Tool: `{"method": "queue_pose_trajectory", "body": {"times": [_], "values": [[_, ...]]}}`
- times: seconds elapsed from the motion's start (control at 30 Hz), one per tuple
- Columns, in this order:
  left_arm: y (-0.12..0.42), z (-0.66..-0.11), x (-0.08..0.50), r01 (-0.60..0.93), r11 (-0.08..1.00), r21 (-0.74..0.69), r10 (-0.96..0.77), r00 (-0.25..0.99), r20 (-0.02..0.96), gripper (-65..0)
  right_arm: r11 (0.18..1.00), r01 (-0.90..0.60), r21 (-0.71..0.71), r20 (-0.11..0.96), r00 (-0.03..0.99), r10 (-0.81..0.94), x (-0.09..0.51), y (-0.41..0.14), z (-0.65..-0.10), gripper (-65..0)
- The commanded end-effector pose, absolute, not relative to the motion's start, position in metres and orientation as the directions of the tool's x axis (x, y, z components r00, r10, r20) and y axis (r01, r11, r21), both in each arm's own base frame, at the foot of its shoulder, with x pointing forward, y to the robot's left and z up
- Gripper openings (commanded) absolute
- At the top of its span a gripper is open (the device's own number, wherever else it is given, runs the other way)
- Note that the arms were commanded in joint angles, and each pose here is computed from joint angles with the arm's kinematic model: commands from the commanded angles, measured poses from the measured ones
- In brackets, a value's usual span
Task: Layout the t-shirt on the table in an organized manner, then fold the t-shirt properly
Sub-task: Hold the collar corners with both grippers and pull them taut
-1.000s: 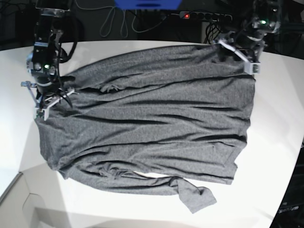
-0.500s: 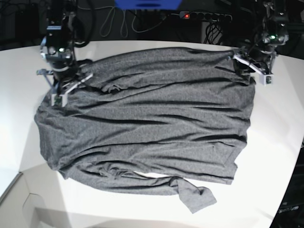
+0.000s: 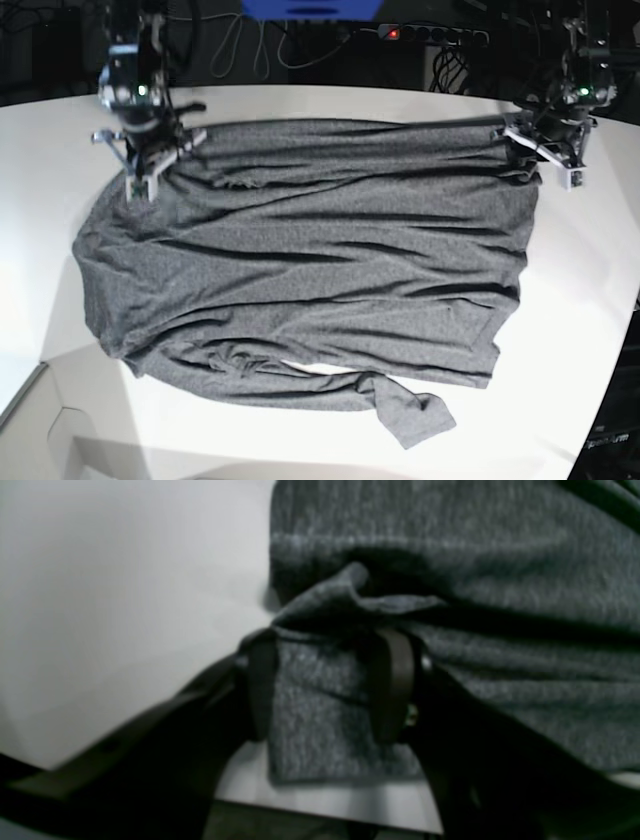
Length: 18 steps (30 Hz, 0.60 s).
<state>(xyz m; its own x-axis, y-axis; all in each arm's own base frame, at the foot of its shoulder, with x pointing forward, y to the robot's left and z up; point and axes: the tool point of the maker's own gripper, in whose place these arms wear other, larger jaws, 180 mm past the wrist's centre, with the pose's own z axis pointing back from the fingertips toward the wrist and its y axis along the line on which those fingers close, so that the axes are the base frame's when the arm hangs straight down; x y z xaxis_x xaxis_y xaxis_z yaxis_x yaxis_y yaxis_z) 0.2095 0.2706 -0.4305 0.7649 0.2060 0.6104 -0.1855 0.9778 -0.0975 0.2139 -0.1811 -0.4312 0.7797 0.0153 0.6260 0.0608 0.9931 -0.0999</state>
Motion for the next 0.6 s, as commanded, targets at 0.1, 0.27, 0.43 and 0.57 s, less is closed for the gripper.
{"method": "queue_pose_trajectory", "body": {"times": [0.1,0.27,0.43,0.57], "values": [[0.286,-0.431,0.202,-0.220,0.973,-0.066,0.216,0.778,0.589,-35.6,0.993,0.047,-0.111,0.575,0.818,0.025,0.181,-0.180,-0.428,-65.0],[0.286,-0.427,0.208,-0.218,0.974,-0.069,0.215,0.769,0.603,-35.6,0.994,0.002,-0.107,0.554,0.831,0.058,0.161,-0.169,-0.426,-65.0],[0.285,-0.427,0.208,-0.218,0.973,-0.073,0.218,0.768,0.602,-35.6,0.994,-0.025,-0.108,0.535,0.841,0.079,0.155,-0.166,-0.431,-65.0],[0.285,-0.427,0.208,-0.218,0.973,-0.075,0.219,0.767,0.603,-35.6,0.994,-0.024,-0.109,0.533,0.842,0.079,0.153,-0.166,-0.428,-65.0]]}}
